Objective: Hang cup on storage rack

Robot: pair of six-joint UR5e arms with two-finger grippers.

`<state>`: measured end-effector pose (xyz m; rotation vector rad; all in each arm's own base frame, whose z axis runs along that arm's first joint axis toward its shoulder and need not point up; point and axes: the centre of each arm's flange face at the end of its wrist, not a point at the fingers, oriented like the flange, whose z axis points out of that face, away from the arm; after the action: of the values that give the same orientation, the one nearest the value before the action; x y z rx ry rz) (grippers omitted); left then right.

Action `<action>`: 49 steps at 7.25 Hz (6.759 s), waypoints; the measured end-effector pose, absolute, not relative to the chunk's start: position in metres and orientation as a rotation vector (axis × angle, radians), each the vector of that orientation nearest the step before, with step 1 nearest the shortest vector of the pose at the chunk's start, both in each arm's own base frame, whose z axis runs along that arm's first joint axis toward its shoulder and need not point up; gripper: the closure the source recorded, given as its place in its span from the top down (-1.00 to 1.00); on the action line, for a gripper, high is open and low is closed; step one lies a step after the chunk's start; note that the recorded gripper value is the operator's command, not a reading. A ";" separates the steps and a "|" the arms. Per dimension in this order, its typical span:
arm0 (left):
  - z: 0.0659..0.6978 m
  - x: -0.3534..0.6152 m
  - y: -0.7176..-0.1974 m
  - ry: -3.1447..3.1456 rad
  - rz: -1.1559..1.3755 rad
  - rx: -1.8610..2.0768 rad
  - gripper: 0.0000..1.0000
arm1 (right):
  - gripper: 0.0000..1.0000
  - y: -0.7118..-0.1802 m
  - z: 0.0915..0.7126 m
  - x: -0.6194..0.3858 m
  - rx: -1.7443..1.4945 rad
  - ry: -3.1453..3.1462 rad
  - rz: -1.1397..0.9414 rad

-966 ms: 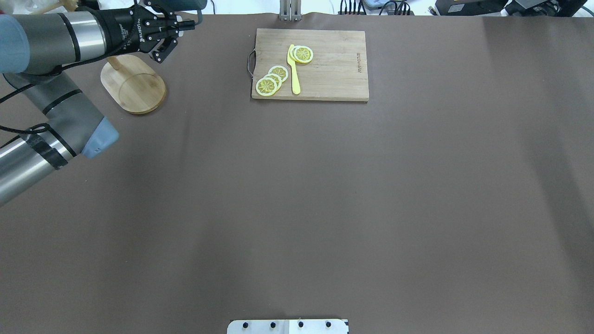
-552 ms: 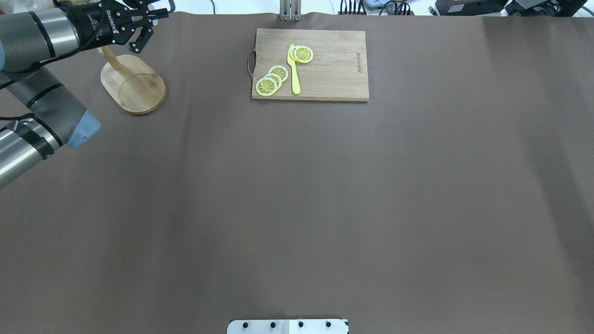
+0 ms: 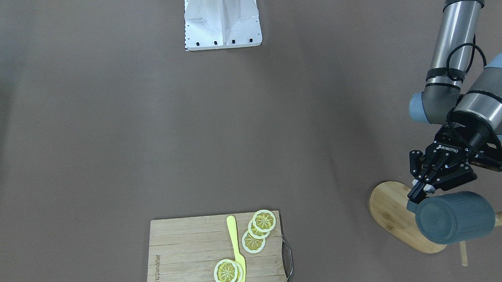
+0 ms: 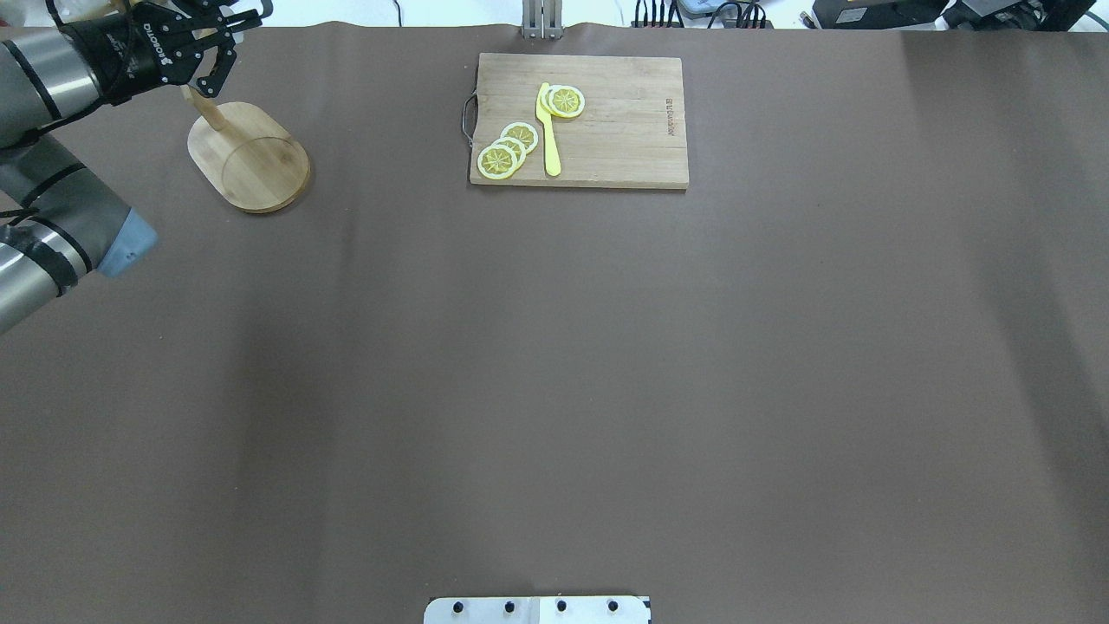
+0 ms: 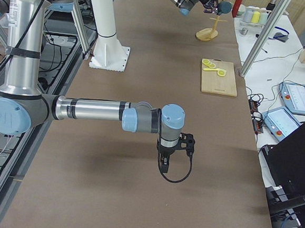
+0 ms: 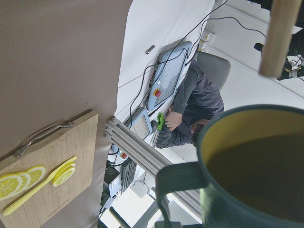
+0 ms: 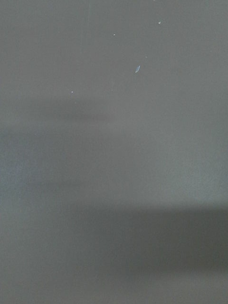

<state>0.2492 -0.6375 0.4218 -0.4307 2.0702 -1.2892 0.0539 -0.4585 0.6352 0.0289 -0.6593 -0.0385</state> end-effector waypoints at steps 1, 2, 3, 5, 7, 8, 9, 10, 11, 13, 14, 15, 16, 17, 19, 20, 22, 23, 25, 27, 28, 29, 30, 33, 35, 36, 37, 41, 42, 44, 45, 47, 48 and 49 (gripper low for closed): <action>0.430 0.248 -0.636 2.076 -1.287 -0.434 -1.00 | 1.00 -0.459 0.635 0.054 0.030 -0.660 -0.039; 0.440 0.247 -0.635 2.083 -1.289 -0.441 -1.00 | 1.00 -0.459 0.634 0.054 0.031 -0.660 -0.040; 0.452 0.246 -0.633 2.090 -1.297 -0.457 -1.00 | 1.00 -0.459 0.634 0.054 0.031 -0.660 -0.040; 0.469 0.243 -0.632 2.096 -1.321 -0.474 -1.00 | 1.00 -0.459 0.634 0.054 0.031 -0.661 -0.041; 0.485 0.241 -0.630 2.095 -1.348 -0.477 -1.00 | 1.00 -0.459 0.635 0.054 0.030 -0.661 -0.041; 0.491 0.241 -0.629 2.095 -1.357 -0.475 -1.00 | 1.00 -0.459 0.635 0.054 0.030 -0.661 -0.040; 0.494 0.241 -0.627 2.096 -1.359 -0.475 -1.00 | 1.00 -0.459 0.635 0.053 0.029 -0.662 -0.041; 0.495 0.244 -0.626 2.098 -1.360 -0.475 -1.00 | 1.00 -0.459 0.635 0.054 0.029 -0.662 -0.040; 0.496 0.254 -0.622 2.104 -1.368 -0.477 -1.00 | 1.00 -0.459 0.635 0.054 0.029 -0.662 -0.040; 0.496 0.271 -0.616 2.112 -1.381 -0.480 -0.99 | 1.00 -0.459 0.634 0.053 0.031 -0.662 -0.041; 0.496 0.273 -0.615 2.115 -1.381 -0.481 -0.21 | 1.00 -0.459 0.634 0.053 0.032 -0.662 -0.042; 0.495 0.274 -0.615 2.119 -1.377 -0.479 0.96 | 1.00 -0.459 0.633 0.053 0.033 -0.662 -0.042; 0.495 0.274 -0.614 2.122 -1.372 -0.475 0.97 | 1.00 -0.459 0.633 0.053 0.033 -0.662 -0.043; 0.494 0.274 -0.614 2.123 -1.368 -0.472 0.97 | 1.00 -0.459 0.634 0.053 0.031 -0.662 -0.042; 0.492 0.273 -0.611 2.132 -1.339 -0.443 0.98 | 1.00 -0.459 0.634 0.053 0.032 -0.662 -0.042; 0.490 0.272 -0.607 2.145 -1.304 -0.414 0.98 | 1.00 -0.459 0.634 0.053 0.031 -0.662 -0.042; 0.473 0.260 -0.588 2.206 -1.218 -0.391 0.98 | 1.00 -0.459 0.635 0.053 0.029 -0.662 -0.041; 0.458 0.253 -0.575 2.242 -1.151 -0.367 0.98 | 1.00 -0.459 0.635 0.053 0.029 -0.662 -0.041; 0.435 0.244 -0.552 2.264 -0.993 -0.274 0.98 | 1.00 -0.459 0.635 0.053 0.028 -0.667 -0.041; 0.437 0.238 -0.531 2.172 -0.756 0.079 0.98 | 1.00 -0.458 0.636 0.053 0.026 -0.672 -0.039; 0.447 0.237 -0.521 2.064 -0.614 0.283 0.98 | 1.00 -0.458 0.636 0.053 0.025 -0.674 -0.039; 0.460 0.235 -0.513 1.951 -0.480 0.469 0.98 | 1.00 -0.457 0.636 0.053 0.024 -0.676 -0.039; 0.478 0.230 -0.504 1.818 -0.342 0.662 0.98 | 1.00 -0.457 0.637 0.053 0.023 -0.677 -0.038; 0.532 0.220 -0.493 1.380 0.017 1.022 0.98 | 1.00 -0.454 0.639 0.052 0.018 -0.684 -0.037; 0.547 0.213 -0.503 1.131 0.199 1.116 0.98 | 1.00 -0.454 0.639 0.052 0.016 -0.686 -0.037; 0.548 0.202 -0.511 1.033 0.246 1.126 0.98 | 1.00 -0.454 0.640 0.052 0.016 -0.686 -0.037; 0.546 0.186 -0.516 0.936 0.281 1.119 0.98 | 1.00 -0.454 0.640 0.052 0.015 -0.685 -0.037; 0.550 0.083 -0.523 0.522 0.423 0.993 0.98 | 1.00 -0.453 0.640 0.051 0.014 -0.686 -0.037; 0.551 0.062 -0.520 0.476 0.409 0.918 0.98 | 1.00 -0.453 0.641 0.052 0.013 -0.686 -0.036; 0.547 0.037 -0.514 0.432 0.361 0.739 0.98 | 1.00 -0.451 0.642 0.052 0.010 -0.685 -0.034; 0.549 0.028 -0.513 0.417 0.332 0.629 0.98 | 1.00 -0.450 0.644 0.052 0.007 -0.685 -0.033; 0.550 0.012 -0.517 0.461 0.271 0.389 0.98 | 1.00 -0.449 0.646 0.052 0.003 -0.685 -0.033; 0.549 0.003 -0.519 0.526 0.230 0.273 0.98 | 1.00 -0.448 0.648 0.052 0.000 -0.684 -0.032; 0.555 -0.006 -0.515 0.593 0.186 0.180 0.98 | 1.00 -0.448 0.649 0.052 -0.003 -0.684 -0.031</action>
<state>-0.0058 -0.5155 0.5549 0.1798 0.5932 0.1859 0.0522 -0.4482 0.6490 -0.0025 -0.6843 -0.0308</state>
